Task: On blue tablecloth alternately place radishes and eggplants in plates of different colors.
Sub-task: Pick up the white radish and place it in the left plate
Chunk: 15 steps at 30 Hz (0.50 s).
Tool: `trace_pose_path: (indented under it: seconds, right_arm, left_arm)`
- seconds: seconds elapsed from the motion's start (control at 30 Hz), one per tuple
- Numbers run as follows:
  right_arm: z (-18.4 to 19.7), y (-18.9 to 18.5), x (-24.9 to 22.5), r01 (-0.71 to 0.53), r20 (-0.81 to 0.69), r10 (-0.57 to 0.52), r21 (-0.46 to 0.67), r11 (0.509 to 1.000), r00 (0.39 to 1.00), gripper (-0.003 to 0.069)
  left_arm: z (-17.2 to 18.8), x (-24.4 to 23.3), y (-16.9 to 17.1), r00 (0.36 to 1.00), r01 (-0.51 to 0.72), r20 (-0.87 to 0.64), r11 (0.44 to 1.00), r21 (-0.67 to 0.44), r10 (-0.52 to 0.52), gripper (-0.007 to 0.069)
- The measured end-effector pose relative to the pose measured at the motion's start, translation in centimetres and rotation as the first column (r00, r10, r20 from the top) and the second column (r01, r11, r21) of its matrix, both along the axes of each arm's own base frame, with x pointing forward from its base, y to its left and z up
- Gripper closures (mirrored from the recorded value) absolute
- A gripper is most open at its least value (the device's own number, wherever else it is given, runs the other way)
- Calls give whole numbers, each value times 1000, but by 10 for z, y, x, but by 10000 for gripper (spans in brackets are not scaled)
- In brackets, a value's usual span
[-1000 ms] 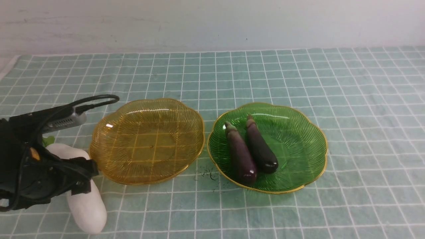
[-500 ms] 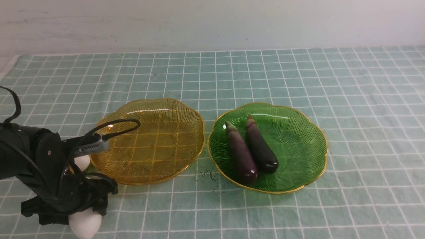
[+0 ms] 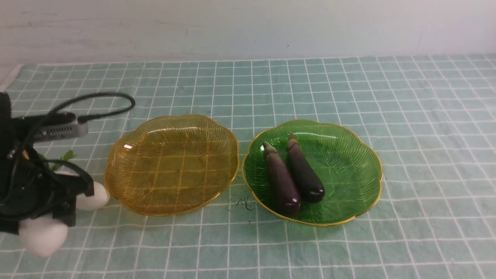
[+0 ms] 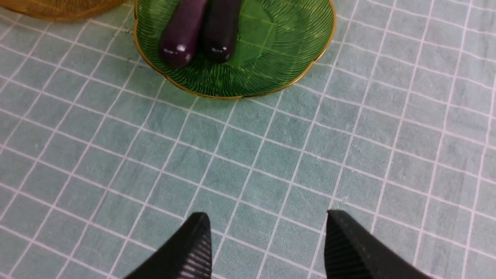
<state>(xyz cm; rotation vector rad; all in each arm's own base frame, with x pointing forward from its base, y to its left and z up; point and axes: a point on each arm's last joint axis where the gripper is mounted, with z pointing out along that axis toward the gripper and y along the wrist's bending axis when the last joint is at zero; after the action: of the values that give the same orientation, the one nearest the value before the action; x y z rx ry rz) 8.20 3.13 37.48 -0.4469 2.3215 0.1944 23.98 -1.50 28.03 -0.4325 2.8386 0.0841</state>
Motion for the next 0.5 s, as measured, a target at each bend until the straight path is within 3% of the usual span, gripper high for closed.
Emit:
trace_pose_path:
  seconds: [0.23, 0.5]
  right_arm:
    - [2, 1, 2, 2, 34, -3, 12, 1000, 999, 289]
    - [3, 1, 3, 3, 40, -3, 13, 1000, 999, 289]
  left_arm:
    - [20, 41, -27, 976, 96, 212, 963, -251, -43, 169]
    - [-17, 102, -39, 969, 81, 246, 943, -324, 2, 169]
